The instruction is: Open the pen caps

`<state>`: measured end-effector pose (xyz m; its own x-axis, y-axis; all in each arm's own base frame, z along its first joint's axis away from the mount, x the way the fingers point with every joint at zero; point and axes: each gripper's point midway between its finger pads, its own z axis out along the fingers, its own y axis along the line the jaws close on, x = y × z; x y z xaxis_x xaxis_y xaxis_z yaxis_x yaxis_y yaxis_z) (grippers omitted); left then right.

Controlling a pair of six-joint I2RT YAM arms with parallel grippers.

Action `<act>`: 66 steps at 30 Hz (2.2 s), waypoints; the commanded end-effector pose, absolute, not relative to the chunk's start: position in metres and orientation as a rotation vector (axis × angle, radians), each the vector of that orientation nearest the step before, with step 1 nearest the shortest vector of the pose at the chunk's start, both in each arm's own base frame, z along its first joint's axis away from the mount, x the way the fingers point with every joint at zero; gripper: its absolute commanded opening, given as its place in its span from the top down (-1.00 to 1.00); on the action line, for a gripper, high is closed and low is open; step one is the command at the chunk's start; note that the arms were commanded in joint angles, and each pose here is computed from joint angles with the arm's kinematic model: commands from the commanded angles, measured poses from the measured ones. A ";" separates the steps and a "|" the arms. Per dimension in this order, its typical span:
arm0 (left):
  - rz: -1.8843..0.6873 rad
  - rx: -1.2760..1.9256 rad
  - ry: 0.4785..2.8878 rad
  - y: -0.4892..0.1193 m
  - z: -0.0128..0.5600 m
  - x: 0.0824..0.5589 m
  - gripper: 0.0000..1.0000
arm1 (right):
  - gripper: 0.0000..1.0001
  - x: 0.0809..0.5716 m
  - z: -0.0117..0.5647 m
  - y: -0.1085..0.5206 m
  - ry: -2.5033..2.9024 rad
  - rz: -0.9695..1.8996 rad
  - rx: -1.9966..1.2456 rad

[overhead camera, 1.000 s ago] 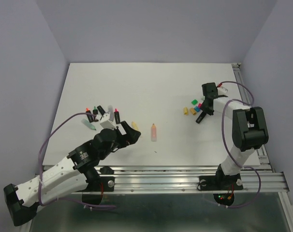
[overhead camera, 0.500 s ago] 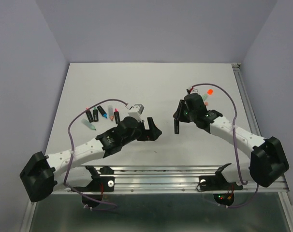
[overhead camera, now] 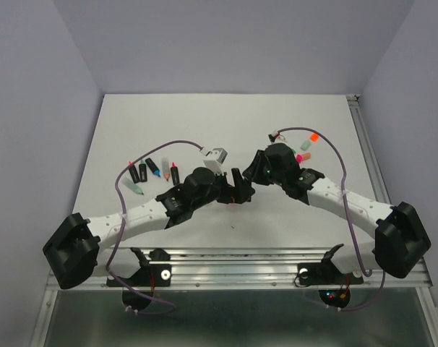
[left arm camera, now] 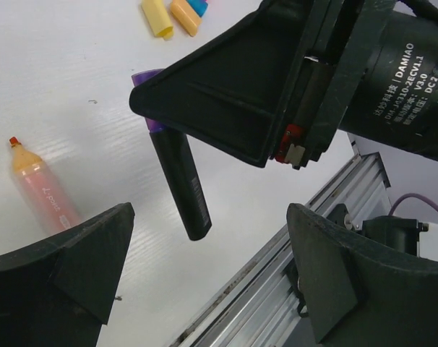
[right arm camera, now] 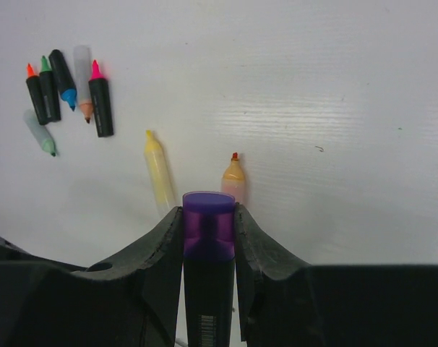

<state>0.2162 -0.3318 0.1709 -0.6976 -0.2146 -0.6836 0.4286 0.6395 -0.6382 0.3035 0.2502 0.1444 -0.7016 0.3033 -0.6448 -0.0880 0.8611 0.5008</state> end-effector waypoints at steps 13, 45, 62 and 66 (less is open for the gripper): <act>-1.078 0.185 2.073 -0.350 0.171 0.228 -0.74 | 0.85 0.299 0.204 0.289 2.102 0.943 0.187; -1.209 0.080 2.080 -0.330 0.174 0.168 1.00 | 0.99 0.394 0.226 0.249 1.831 0.359 0.448; -0.756 -0.280 2.289 -0.237 0.109 0.199 1.00 | 0.98 0.398 0.159 0.168 2.045 0.075 0.486; -0.562 -0.356 2.290 -0.204 0.095 0.228 1.00 | 0.93 0.367 0.118 0.128 2.127 0.019 0.545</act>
<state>0.2065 -0.2310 0.0970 -0.7289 -0.4123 -0.5465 -0.0157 0.8081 -0.5888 0.3902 0.1663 0.1383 -0.4618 0.3630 -0.8093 0.2965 0.9231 0.2448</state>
